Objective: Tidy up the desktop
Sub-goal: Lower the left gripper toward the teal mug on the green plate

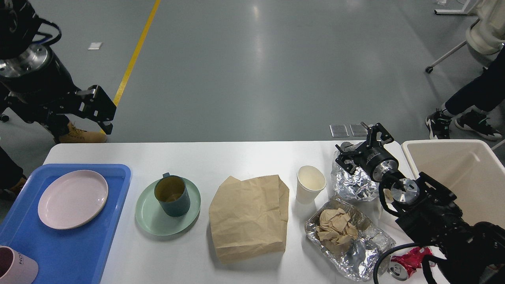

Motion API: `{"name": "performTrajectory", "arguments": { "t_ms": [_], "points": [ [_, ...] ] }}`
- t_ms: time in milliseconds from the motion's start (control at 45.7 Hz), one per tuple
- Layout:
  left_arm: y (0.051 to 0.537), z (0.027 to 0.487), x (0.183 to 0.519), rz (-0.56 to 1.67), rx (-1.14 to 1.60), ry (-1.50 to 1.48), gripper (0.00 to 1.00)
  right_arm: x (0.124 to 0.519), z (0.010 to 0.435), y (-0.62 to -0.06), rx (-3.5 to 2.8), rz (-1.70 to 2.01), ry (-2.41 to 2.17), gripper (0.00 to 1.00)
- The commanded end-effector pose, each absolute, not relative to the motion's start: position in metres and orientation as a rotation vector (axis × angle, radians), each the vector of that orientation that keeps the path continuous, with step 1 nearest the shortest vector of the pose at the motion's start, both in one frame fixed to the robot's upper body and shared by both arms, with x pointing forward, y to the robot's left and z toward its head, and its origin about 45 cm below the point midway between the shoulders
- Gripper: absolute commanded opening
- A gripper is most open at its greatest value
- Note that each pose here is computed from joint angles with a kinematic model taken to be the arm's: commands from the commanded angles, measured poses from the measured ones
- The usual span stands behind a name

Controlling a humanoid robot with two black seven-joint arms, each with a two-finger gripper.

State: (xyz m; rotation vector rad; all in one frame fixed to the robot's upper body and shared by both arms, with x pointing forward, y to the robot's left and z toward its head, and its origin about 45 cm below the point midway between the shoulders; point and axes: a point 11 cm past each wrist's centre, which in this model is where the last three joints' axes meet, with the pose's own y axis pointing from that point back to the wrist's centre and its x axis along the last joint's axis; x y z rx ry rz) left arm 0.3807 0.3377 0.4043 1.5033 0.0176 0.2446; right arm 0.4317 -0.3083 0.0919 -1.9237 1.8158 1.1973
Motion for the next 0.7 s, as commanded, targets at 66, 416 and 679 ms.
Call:
{"name": "performTrajectory", "arguments": {
  "t_ms": [66, 416, 679],
  "points": [
    [0.362, 0.355, 0.366, 0.265, 1.452, 0.194, 0.91, 0.432, 0.092, -0.308, -1.924, 1.197, 1.816, 1.0],
    [0.385, 0.28, 0.362, 0.299, 1.485, 0.216, 0.92, 0.432, 0.092, -0.308, -1.924, 1.197, 1.816, 1.0],
    [0.399, 0.264, 0.379, 0.368, 1.605, 0.087, 0.93, 0.432, 0.092, -0.308, -1.924, 1.197, 1.816, 1.0]
  ]
}}
